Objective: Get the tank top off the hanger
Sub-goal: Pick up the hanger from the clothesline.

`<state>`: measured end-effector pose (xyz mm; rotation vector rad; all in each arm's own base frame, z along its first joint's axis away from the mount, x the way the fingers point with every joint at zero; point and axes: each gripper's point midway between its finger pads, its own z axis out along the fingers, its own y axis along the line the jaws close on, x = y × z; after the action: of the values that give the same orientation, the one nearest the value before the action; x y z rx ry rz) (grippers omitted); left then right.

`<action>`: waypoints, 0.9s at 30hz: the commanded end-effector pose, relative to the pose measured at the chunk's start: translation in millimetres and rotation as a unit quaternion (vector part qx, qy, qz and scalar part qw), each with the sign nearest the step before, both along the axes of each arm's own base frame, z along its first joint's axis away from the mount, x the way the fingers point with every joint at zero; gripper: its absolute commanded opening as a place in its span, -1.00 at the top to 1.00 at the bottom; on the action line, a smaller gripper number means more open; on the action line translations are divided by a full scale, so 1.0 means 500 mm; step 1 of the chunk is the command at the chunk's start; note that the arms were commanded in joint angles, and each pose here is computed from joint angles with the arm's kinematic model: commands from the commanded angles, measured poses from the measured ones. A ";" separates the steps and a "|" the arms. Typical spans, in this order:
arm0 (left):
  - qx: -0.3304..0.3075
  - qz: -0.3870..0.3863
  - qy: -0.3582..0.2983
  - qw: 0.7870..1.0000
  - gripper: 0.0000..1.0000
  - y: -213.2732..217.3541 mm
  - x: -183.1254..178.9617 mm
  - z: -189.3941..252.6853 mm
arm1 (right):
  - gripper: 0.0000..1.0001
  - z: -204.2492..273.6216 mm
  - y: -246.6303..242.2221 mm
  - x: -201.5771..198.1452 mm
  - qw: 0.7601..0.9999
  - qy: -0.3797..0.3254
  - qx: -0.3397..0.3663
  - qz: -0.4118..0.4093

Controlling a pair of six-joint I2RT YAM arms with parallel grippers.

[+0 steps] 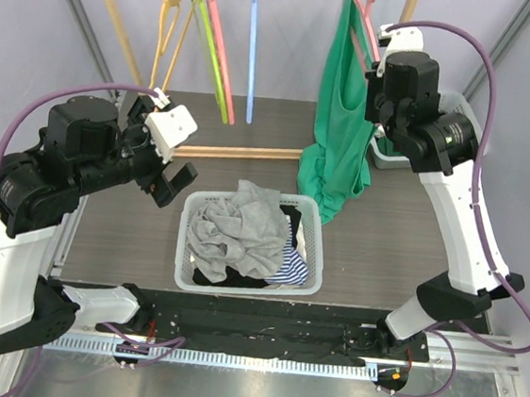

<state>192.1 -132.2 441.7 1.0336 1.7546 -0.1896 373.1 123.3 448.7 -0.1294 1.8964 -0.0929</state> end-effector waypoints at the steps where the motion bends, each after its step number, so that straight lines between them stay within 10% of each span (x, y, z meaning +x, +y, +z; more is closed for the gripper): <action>1: 0.015 -0.004 0.029 0.999 -1.00 0.017 -0.026 -0.025 | 0.98 0.127 -0.010 -0.024 0.991 -0.124 0.038 0.020; 11: 0.008 0.004 0.027 1.000 -1.00 0.025 -0.029 -0.021 | 0.98 0.192 -0.018 -0.042 0.977 -0.201 0.061 0.029; 27: 0.002 -0.015 0.032 0.999 -0.99 0.010 -0.030 -0.022 | 0.98 0.030 -0.016 -0.271 0.973 -0.087 0.143 0.158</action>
<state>189.0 -130.0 443.8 1.0224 1.7486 -0.2145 279.3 118.7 440.7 -0.2447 1.7656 0.2152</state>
